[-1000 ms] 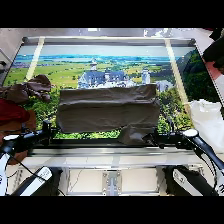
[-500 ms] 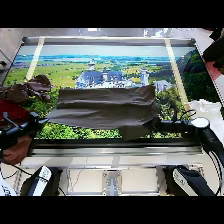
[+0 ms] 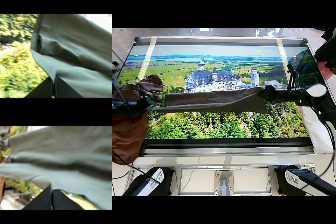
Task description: Fold the shirts.
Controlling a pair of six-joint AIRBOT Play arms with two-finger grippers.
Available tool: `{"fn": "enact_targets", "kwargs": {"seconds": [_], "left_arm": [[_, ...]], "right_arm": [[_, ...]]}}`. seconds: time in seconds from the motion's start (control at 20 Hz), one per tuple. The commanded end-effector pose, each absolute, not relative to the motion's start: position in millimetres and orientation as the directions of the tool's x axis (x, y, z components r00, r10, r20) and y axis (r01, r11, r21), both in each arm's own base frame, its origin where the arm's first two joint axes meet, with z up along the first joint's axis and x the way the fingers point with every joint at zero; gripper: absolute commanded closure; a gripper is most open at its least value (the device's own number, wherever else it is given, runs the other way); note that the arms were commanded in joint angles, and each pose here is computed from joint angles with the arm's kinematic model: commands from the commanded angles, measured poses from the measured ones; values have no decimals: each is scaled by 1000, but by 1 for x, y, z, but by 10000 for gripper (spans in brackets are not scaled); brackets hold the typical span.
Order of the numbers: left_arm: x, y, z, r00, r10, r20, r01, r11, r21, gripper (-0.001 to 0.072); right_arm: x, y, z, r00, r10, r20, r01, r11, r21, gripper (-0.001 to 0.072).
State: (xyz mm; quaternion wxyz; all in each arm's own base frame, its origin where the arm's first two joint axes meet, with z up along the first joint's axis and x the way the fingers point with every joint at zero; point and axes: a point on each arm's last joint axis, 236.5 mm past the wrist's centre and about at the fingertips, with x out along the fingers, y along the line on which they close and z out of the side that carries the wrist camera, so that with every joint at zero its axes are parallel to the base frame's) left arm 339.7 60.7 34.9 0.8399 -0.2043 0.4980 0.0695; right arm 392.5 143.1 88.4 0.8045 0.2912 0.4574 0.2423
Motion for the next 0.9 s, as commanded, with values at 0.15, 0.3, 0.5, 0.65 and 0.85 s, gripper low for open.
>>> {"fn": "enact_targets", "kwargs": {"seconds": [0.15, 0.3, 0.5, 0.65, 0.85], "left_arm": [[429, 64, -17, 332, 99, -938, -185, 982, 39, 700], [470, 64, -36, 339, 119, -933, -195, 979, 54, 700], [492, 59, -65, 350, 114, -930, -174, 983, 55, 699], [503, 59, -70, 386, 113, -916, -191, 981, 40, 699], [519, 53, -63, 452, 91, -887, -211, 978, -7, 696]], "right_arm": [[501, 135, 48, 484, 620, -618, -104, 742, 662, 704], [519, 130, 3, 452, 603, -657, -54, 754, 655, 704], [525, 123, -52, 419, 573, -705, 15, 772, 636, 705], [522, 119, -80, 383, 558, -737, 39, 787, 616, 704], [532, 114, -83, 420, 535, -733, 49, 793, 607, 702]]}}
